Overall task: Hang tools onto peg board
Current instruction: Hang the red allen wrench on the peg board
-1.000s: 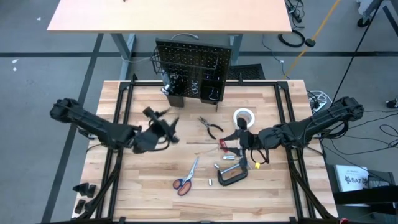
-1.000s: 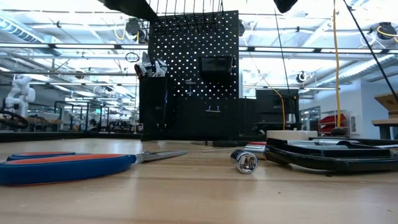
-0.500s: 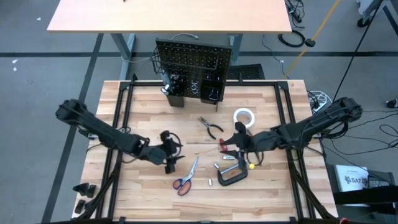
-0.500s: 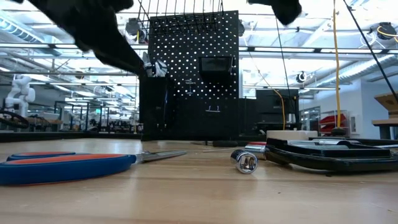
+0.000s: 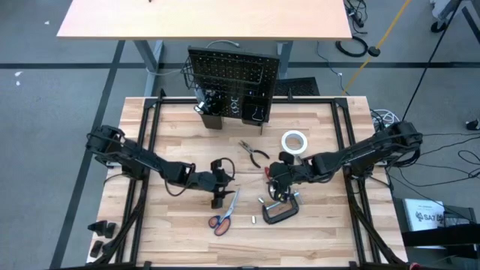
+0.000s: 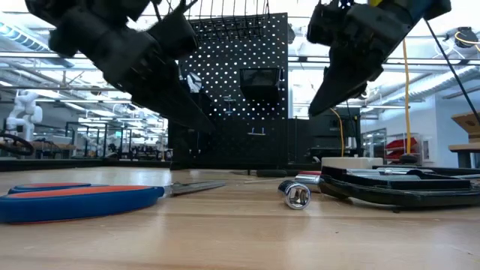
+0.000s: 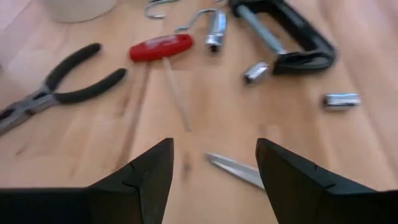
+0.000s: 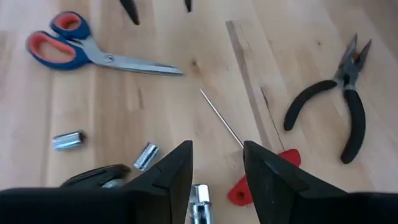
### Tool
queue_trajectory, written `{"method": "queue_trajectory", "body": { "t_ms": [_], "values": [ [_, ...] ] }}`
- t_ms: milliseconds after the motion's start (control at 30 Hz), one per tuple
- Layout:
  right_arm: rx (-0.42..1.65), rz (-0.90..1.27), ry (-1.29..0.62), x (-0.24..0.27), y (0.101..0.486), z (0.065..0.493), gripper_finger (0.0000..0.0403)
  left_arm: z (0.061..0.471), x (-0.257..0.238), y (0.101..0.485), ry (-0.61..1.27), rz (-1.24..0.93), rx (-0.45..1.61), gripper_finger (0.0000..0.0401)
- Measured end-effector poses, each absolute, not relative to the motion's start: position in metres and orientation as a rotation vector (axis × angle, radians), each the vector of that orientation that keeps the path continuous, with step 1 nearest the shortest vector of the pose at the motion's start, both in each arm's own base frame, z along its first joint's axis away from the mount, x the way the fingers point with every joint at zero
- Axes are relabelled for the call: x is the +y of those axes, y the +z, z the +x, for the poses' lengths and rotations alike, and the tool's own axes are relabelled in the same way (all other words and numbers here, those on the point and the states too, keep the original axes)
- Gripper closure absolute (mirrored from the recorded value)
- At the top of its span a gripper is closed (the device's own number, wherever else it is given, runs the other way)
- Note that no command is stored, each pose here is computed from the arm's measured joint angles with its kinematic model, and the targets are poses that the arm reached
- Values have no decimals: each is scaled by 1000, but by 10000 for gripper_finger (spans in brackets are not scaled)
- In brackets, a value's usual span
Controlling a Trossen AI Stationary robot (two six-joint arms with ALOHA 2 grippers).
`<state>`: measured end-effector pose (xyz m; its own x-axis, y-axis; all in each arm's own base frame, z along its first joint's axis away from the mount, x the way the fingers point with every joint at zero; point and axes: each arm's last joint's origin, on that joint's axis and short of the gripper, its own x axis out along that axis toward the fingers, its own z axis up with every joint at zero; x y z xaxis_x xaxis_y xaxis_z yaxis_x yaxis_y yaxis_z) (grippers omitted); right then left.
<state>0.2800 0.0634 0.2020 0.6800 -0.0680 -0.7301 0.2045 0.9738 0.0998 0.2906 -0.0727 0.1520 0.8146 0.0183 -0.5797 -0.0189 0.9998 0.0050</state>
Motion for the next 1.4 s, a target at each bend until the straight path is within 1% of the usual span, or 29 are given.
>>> {"method": "queue_trajectory", "body": {
  "t_ms": [67,267,433,533,767,900,1067,1300,1400],
  "values": [
    [824,190,-183,59,197,283,267,293,-65,150,40,10,620,173],
    [855,322,-377,40,182,288,267,295,-45,140,112,-16,580,173],
    [875,446,-551,27,174,285,267,297,-40,138,125,-21,564,173],
    [870,477,-612,23,170,285,267,298,-40,138,124,-22,554,173],
    [799,535,-648,24,161,296,267,298,-40,138,114,-17,554,173],
    [842,506,-657,24,149,298,267,298,-40,137,115,-16,557,173],
    [840,462,-631,20,139,306,267,298,-40,137,115,-17,556,173],
    [856,468,-621,15,138,306,267,298,-40,137,115,-16,559,173],
    [843,510,-640,16,138,306,267,298,-40,137,115,-16,561,173]
  ]
}}
